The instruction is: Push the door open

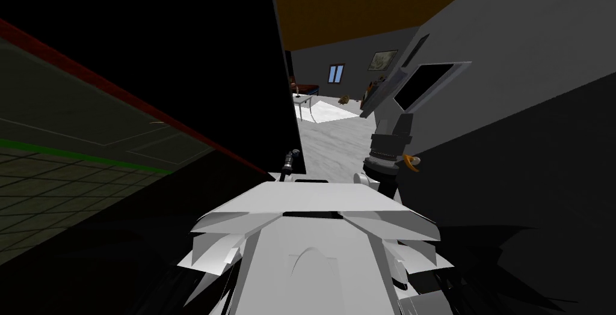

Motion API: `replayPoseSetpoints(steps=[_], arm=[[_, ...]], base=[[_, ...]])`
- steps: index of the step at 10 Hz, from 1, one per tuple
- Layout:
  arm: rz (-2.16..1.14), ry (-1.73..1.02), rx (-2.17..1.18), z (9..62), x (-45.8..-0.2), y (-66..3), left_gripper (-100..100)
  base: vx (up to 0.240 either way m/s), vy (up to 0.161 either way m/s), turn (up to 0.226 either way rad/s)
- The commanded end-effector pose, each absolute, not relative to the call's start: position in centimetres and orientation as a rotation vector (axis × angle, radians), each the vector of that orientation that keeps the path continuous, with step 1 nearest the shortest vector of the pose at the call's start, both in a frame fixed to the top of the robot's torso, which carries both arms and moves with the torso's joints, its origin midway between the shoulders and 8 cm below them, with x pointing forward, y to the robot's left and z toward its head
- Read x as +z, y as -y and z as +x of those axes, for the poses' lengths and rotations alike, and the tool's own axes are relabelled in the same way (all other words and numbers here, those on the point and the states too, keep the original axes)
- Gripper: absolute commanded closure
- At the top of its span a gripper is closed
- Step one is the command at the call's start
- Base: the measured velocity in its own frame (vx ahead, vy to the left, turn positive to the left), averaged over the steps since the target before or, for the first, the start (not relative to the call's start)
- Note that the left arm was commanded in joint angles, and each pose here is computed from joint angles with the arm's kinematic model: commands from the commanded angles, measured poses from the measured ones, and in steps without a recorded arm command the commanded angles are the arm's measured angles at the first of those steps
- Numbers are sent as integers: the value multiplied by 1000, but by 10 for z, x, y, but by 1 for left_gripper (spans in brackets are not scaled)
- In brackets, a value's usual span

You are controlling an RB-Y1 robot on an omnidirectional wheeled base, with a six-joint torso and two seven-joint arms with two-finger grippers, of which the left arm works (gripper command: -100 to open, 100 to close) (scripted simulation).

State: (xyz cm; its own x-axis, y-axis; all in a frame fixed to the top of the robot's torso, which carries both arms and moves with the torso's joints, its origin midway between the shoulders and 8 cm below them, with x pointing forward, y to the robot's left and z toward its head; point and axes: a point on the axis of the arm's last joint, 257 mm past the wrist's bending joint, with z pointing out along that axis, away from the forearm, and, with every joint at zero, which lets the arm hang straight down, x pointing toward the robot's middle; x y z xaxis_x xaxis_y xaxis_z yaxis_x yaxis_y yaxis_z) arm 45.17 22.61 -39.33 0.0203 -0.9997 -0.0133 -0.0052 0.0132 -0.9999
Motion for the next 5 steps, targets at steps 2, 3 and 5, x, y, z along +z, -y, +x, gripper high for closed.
replayPoseSetpoints(steps=[2,3,5], arm=[[-1210,-1193,-1157,452,-392,-242,100],[-1210,-1189,-1147,452,-392,-248,100],[-1211,-1176,-1120,452,-391,-265,100]], base=[[94,-24,29],[174,-71,41],[200,-62,53]])
